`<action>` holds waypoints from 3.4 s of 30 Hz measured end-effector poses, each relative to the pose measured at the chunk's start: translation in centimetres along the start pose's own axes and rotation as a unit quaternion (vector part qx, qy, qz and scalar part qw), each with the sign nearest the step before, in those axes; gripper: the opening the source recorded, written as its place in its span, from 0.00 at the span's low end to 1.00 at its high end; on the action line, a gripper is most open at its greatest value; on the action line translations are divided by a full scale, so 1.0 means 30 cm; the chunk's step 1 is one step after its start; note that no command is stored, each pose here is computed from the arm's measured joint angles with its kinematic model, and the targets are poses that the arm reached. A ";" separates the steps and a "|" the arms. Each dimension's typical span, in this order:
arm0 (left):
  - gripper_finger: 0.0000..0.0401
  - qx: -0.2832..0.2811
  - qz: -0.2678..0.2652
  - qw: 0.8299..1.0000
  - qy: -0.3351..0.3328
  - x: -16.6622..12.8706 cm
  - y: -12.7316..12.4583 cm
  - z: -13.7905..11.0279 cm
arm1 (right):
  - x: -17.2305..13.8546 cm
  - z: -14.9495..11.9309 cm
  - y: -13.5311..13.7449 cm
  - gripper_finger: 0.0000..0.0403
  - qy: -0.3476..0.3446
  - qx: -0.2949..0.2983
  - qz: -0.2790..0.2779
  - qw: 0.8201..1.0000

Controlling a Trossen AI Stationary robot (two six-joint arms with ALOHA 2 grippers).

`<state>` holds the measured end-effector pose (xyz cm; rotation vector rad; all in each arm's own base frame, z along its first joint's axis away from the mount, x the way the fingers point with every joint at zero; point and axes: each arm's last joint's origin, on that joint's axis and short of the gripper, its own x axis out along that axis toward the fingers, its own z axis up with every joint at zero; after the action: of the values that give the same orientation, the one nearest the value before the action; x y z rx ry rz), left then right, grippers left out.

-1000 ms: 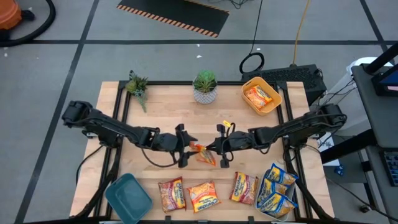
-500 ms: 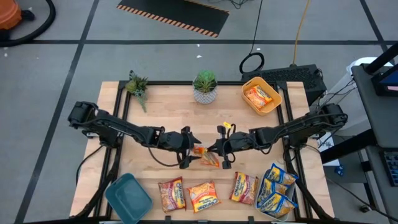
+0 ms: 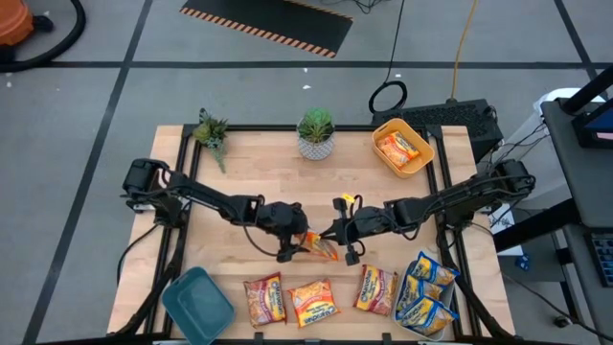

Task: Sort Maruchan noodles
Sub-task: Put the top orange noodle pack into the yellow bin

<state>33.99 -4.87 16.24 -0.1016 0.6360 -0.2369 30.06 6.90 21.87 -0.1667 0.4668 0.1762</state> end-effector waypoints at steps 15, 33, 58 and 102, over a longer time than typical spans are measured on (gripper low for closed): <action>0.36 0.000 -0.003 1.000 -0.004 -0.002 0.009 0.005 | 0.000 -0.009 0.000 0.00 0.014 0.001 0.000 1.000; 0.34 0.000 0.000 1.000 -0.016 -0.003 0.009 0.013 | -0.088 0.031 -0.023 0.25 -0.002 0.148 -0.057 0.987; 0.33 -0.011 0.049 0.997 -0.064 -0.010 0.038 0.043 | -0.085 -0.004 -0.022 0.71 0.043 0.209 -0.086 0.973; 0.46 -0.079 0.056 0.994 -0.060 -0.010 0.049 0.038 | -0.016 -0.050 -0.072 0.28 0.070 0.156 -0.106 0.980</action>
<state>34.70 -3.35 17.09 -0.2304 0.5381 -0.0719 29.43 4.43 21.03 0.0803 0.6077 -0.1192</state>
